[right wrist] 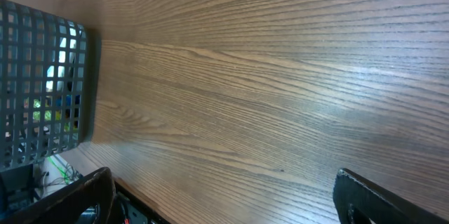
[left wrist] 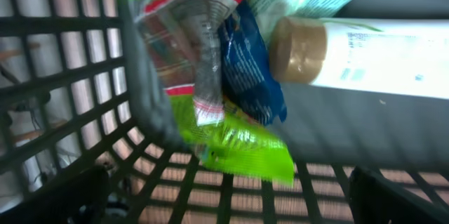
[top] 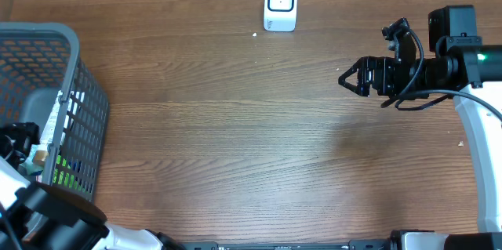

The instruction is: Scan the item barcode

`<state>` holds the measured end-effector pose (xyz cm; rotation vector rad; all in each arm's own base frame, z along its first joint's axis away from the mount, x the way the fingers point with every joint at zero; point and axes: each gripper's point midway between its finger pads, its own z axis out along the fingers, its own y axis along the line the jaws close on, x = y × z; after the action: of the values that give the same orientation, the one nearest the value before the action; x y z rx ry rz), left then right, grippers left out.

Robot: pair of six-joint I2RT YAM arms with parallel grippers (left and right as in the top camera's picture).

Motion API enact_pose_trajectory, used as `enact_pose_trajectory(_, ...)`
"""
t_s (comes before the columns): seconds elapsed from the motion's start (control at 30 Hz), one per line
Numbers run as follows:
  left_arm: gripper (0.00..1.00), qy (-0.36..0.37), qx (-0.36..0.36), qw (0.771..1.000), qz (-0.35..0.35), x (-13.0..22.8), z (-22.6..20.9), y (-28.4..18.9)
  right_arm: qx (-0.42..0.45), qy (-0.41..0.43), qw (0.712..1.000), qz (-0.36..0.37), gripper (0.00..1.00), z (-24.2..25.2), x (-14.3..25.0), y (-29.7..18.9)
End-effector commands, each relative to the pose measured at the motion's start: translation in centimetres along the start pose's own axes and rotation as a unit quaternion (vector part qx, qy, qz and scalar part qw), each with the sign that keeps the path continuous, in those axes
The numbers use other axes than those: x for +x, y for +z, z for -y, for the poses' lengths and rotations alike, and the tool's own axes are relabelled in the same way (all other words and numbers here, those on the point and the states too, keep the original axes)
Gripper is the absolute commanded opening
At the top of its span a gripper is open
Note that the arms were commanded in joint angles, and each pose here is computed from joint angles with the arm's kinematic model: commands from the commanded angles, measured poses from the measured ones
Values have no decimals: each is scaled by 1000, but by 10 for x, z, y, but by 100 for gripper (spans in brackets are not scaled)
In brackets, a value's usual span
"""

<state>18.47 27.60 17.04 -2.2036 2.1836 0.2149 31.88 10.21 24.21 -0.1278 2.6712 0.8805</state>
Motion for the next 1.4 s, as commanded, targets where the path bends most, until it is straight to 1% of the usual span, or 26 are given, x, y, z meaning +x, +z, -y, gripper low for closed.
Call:
enact_pose_trajectory(0.0, 100, -46, -28, 998, -13, -2, 1, 40, -5, -14, 1000, 10, 100, -7, -5, -4)
enact_pose_trajectory(0.07, 100, -64, -25, 998, -11, -6, 9, 60, -5, -14, 1000, 11, 100, -7, -5, -4)
enact_pose_trajectory(0.13, 100, -60, -28, 998, -18, -5, 13, 77, -4, -14, 1000, 10, 100, -6, -5, -4)
enact_pose_trajectory(0.27, 97, -47, -70, 995, -47, 11, 6, 115, 0, -12, 1000, 11, 100, -5, -5, -4)
enact_pose_trajectory(0.4, 91, -38, -109, 990, -78, 31, -7, 152, 0, -8, 1000, 11, 100, -5, -5, -4)
enact_pose_trajectory(0.47, 75, -37, -114, 989, -86, 37, -8, 168, 0, 3, 1000, 11, 100, -5, -5, -4)
enact_pose_trajectory(0.5, 63, -38, -113, 989, -90, 39, -8, 173, 0, 3, 1000, 11, 100, -5, -5, -4)
enact_pose_trajectory(0.53, 47, -41, -108, 989, -96, 42, -5, 179, 0, 3, 1000, 11, 100, -5, -5, -4)
enact_pose_trajectory(0.57, 35, -43, -102, 989, -100, 43, -3, 182, -1, 3, 1000, 11, 100, -5, -5, -4)
enact_pose_trajectory(0.6, 17, -44, -93, 989, -103, 44, 1, 184, 0, 3, 1000, 11, 100, -5, -5, -4)
enact_pose_trajectory(0.63, 4, -46, -85, 990, -106, 44, 4, 184, 0, 3, 1000, 11, 100, -5, -5, -4)
enact_pose_trajectory(0.73, 4, -45, -58, 991, -114, 43, 16, 181, 0, 3, 1000, 11, 100, -5, -5, -4)
enact_pose_trajectory(0.8, 4, -28, -40, 992, -115, 39, 24, 177, 0, 3, 1000, 11, 100, -5, -5, -4)
enact_pose_trajectory(0.87, 4, -4, -20, 992, -121, 34, 33, 166, 0, 2, 1000, 12, 100, -5, -6, -4)
enact_pose_trajectory(0.97, 4, 9, -2, 992, -129, 27, 42, 144, 4, -2, 1000, 17, 100, -3, -9, -4)
enact_pose_trajectory(1.07, 4, 24, 19, 991, -132, 15, 53, 108, 5, -4, 1000, 21, 100, -3, -10, -5)
enact_pose_trajectory(1.17, 4, 44, 38, 991, -120, 1, 60, 64, 5, -4, 1000, 20, 100, -3, -10, -5)
enact_pose_trajectory(1.27, 4, 65, 61, 992, -91, -12, 63, 18, 5, -6, 1000, 24, 100, -3, -12, -5)
enact_pose_trajectory(1.3, 4, 72, 73, 992, -73, -17, 64, -6, 5, -9, 1000, 27, 100, -3, -14, -5)
enact_pose_trajectory(1.37, 4, 80, 87, 992, -53, -20, 64, -29, 5, -11, 999, 30, 100, -4, -16, -5)
